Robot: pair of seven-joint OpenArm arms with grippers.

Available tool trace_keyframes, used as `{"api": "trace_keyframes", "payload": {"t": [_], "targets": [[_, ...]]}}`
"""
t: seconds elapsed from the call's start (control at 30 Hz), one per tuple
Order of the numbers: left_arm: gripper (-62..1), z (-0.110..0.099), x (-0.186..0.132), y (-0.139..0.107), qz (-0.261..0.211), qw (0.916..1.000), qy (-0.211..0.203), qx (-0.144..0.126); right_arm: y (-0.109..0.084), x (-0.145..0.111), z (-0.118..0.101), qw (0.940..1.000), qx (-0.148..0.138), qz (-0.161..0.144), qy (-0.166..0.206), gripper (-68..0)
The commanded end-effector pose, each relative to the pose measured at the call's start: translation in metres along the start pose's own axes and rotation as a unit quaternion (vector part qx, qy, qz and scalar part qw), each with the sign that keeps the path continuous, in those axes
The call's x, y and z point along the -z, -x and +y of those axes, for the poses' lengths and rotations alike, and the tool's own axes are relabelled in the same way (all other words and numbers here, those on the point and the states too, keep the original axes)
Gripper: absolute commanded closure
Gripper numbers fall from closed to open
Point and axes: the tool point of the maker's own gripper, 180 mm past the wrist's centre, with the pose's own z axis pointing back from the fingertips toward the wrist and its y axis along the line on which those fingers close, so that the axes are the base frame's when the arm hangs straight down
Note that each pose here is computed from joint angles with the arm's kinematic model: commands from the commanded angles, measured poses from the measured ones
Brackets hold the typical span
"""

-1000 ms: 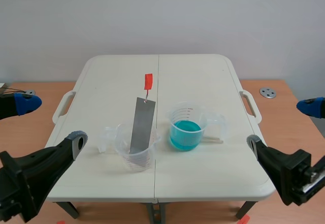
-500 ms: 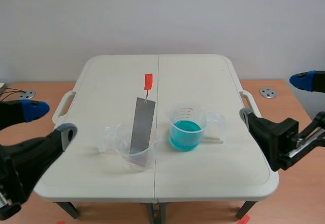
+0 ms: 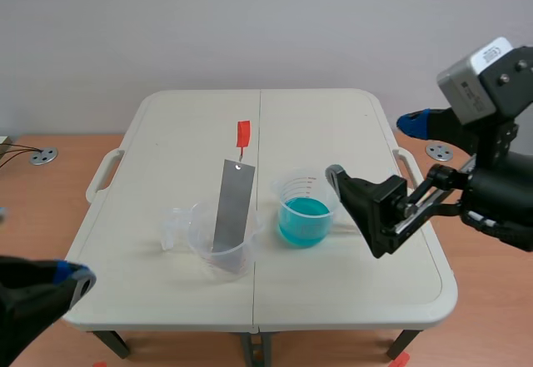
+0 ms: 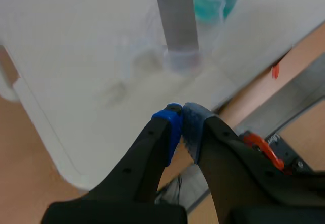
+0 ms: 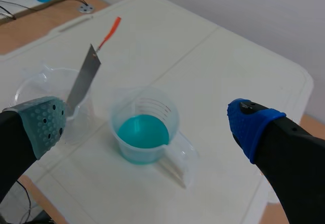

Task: Hold the metal plate by the orange handle, dip it into the blue solution, take it out and point at it, then put the plate back in the beaker on the left.
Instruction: 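Lift the metal plate out of the left beaker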

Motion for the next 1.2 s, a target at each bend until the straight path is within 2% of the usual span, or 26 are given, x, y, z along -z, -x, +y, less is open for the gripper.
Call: {"api": "trace_keyframes", "payload": {"t": [0.0, 0.13, 0.27, 0.47, 0.57, 0.73, 0.83, 0.93, 1.17], "targets": [[-2.7, -0.002, -0.003, 0.026, 0.031, 0.9993, -0.001, -0.023, -0.008, 0.005, 0.001, 0.9998, 0.007, -0.016, -0.004, -66.3], [-2.7, -0.001, -0.009, 0.085, 0.102, 0.993, -0.006, -0.061, -0.007, 0.019, 0.011, 0.9993, 0.028, -0.018, -0.016, -66.3], [-2.7, -0.01, -0.019, 0.142, 0.168, 0.9809, -0.004, -0.099, -0.003, 0.034, 0.019, 0.9982, 0.048, -0.022, -0.028, -66.3], [-2.7, -0.03, -0.038, 0.199, 0.218, 0.9657, -0.003, -0.142, 0.002, 0.056, 0.027, 0.996, 0.075, -0.027, -0.039, -66.3], [-2.7, -0.037, -0.044, 0.216, 0.226, 0.963, -0.005, -0.146, 0.003, 0.067, 0.03, 0.9949, 0.086, -0.03, -0.044, -66.3], [-2.7, -0.039, -0.047, 0.241, 0.253, 0.9571, -0.013, -0.141, 0.003, 0.084, 0.034, 0.9925, 0.103, -0.035, -0.056, -66.3], [-2.7, -0.038, -0.047, 0.253, 0.264, 0.9521, -0.02, -0.152, 0.002, 0.094, 0.036, 0.9897, 0.121, -0.04, -0.065, -66.3], [-2.7, -0.037, -0.048, 0.26, 0.271, 0.9489, -0.025, -0.16, 0.003, 0.105, 0.037, 0.9882, 0.132, -0.04, -0.068, -66.3], [-2.7, -0.037, -0.049, 0.261, 0.273, 0.9478, -0.026, -0.162, 0.001, 0.127, 0.04, 0.9853, 0.146, -0.041, -0.079, -66.3]]}}
